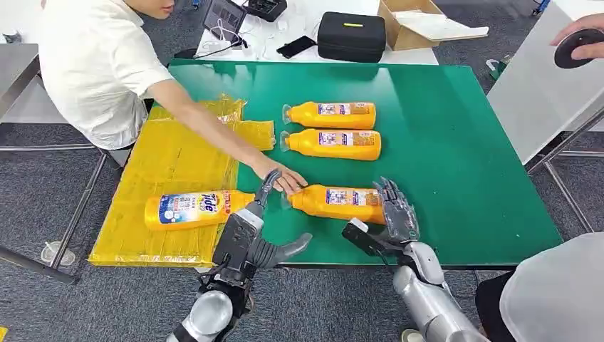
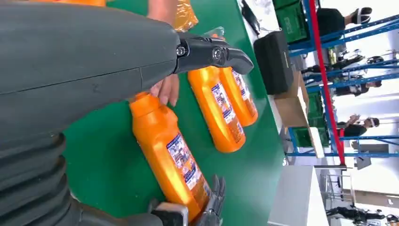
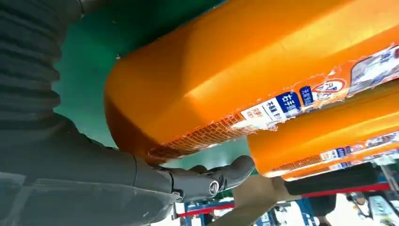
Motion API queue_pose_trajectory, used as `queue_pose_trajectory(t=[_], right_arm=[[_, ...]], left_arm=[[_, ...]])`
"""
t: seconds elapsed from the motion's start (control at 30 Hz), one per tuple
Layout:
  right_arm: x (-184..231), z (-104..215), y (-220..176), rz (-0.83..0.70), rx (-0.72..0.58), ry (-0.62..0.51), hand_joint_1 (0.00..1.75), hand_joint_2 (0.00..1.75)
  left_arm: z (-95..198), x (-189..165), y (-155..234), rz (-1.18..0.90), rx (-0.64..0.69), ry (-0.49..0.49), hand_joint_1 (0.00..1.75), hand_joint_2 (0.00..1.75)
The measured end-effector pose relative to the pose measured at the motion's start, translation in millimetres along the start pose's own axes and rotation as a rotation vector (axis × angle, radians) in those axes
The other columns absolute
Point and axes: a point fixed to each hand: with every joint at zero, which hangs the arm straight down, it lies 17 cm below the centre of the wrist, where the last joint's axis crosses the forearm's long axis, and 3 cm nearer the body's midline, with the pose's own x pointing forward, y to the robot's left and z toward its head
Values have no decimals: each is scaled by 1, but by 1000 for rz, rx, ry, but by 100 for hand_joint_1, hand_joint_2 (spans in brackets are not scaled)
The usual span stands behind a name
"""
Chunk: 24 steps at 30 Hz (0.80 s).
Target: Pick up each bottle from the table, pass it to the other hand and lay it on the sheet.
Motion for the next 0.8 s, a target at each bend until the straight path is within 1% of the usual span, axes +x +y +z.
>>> queue_pose_trajectory(t=[0.27, 0.47, 0.5, 0.53, 0.57, 0.6, 0.63, 0.8], right_arm=[[-4, -9, 5, 11, 49, 16, 0, 175], [-4, -18, 1, 42, 55, 10, 0, 175], [-4, -18, 3, 42, 65, 11, 17, 175], [-5, -18, 7, 39, 88, 15, 75, 175], [-6, -19, 9, 34, 106, 24, 110, 175], [-8, -20, 10, 28, 123, 35, 161, 175], [-10, -22, 13, 23, 148, 49, 173, 175], [-27, -26, 19, 10, 248, 112, 175, 175]], left_arm=[[-2, 3, -5, -1, -19, -8, 0, 175], [-5, 7, -9, 5, -32, -16, 0, 175], [-5, 7, -9, 5, -33, -15, 0, 175], [-5, 7, -10, 5, -36, -15, 0, 175], [-5, 7, -10, 5, -38, -14, 0, 175], [-5, 6, -11, 7, -39, -12, 0, 175], [-5, 6, -11, 6, -40, -10, 0, 175], [-6, 5, -12, 10, -43, -6, 0, 175]])
